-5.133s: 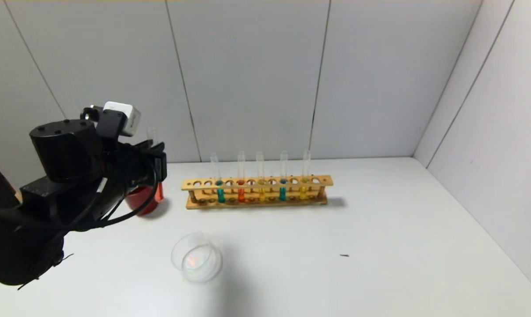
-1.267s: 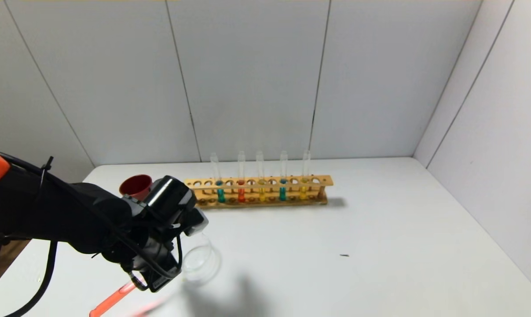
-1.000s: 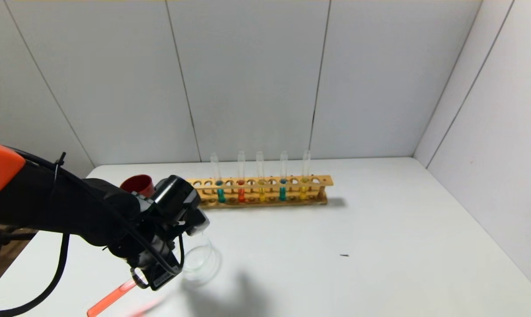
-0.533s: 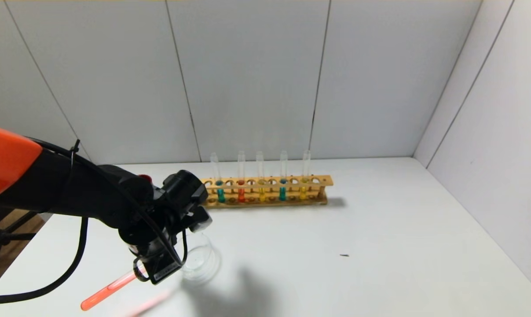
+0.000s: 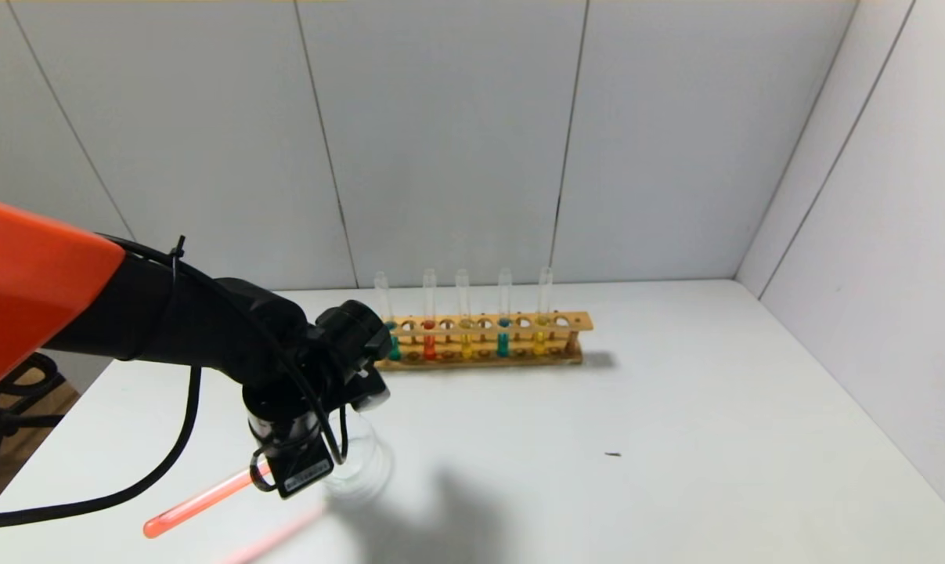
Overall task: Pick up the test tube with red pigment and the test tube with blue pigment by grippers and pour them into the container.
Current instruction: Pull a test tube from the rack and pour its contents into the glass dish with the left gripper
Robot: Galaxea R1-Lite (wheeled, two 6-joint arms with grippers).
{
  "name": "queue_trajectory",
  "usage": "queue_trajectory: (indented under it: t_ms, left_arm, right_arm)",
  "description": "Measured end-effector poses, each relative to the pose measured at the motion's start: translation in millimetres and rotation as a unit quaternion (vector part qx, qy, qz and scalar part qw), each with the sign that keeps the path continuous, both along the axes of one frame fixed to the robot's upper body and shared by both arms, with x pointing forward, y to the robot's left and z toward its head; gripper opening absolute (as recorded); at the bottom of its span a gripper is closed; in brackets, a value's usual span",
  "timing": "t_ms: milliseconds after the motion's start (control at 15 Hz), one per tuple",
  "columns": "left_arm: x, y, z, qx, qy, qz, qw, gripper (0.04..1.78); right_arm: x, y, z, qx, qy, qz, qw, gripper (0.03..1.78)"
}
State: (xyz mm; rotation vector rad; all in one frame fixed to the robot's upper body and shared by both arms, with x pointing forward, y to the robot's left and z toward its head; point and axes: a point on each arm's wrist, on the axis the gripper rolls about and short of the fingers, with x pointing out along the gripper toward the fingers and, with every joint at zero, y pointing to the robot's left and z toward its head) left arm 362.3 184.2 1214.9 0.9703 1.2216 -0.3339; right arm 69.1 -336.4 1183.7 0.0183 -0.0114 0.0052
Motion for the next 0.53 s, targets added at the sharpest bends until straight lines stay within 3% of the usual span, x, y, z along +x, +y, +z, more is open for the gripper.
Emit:
queue_trajectory:
  t_ms: [533]
  left_arm:
    - [0, -14, 3, 0.027, 0.029, -0.018, 0.999, 0.31]
  right_arm:
    - [0, 0, 0, 0.000, 0.000, 0.000, 1.0000, 1.71]
